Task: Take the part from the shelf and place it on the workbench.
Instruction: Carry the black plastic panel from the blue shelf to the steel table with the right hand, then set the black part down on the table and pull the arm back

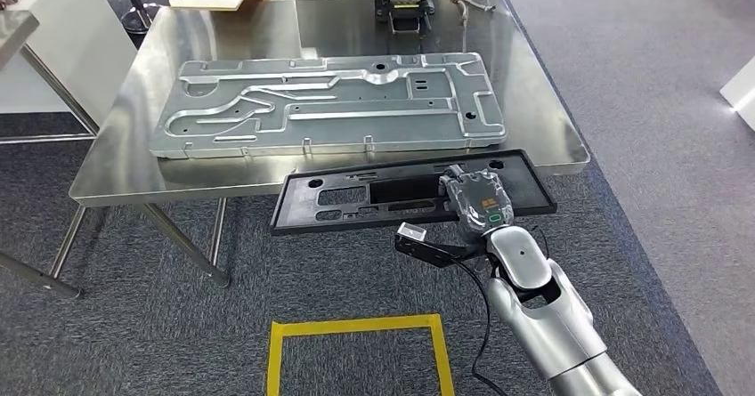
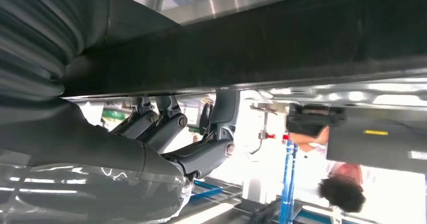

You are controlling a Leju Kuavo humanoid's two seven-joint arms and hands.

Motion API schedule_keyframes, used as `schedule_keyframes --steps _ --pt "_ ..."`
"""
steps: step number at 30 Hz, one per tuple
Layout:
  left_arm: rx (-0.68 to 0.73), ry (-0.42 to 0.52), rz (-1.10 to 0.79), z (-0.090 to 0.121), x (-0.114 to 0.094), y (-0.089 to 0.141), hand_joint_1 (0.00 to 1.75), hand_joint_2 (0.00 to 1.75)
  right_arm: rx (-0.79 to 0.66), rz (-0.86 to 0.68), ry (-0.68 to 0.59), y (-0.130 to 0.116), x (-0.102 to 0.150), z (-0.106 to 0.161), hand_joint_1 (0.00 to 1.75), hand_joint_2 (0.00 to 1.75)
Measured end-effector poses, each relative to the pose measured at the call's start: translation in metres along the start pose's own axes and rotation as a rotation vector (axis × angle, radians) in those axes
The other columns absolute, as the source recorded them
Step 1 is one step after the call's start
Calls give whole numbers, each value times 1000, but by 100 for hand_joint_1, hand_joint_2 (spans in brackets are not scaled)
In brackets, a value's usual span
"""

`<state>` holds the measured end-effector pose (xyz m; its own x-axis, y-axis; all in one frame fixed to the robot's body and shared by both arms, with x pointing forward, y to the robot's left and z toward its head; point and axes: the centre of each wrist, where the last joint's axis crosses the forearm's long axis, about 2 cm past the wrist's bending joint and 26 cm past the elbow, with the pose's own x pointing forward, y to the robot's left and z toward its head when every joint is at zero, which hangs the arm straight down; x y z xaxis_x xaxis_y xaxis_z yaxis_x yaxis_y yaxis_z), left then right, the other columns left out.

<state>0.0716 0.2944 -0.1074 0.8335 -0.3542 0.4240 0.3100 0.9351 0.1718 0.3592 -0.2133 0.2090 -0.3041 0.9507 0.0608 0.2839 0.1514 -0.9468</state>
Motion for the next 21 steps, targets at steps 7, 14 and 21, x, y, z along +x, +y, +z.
schedule_keyframes --steps 7,14,21 --pt "-3 -6 -4 -1 4 1 0 175 -11 28 -46 -12 9 -20 175 175" --pt "-15 -2 2 -1 3 -2 0 175 -1 30 -66 -17 14 -31 175 175" --pt "-16 -6 2 -1 5 -3 0 175 -5 31 -81 -21 20 -36 175 175"
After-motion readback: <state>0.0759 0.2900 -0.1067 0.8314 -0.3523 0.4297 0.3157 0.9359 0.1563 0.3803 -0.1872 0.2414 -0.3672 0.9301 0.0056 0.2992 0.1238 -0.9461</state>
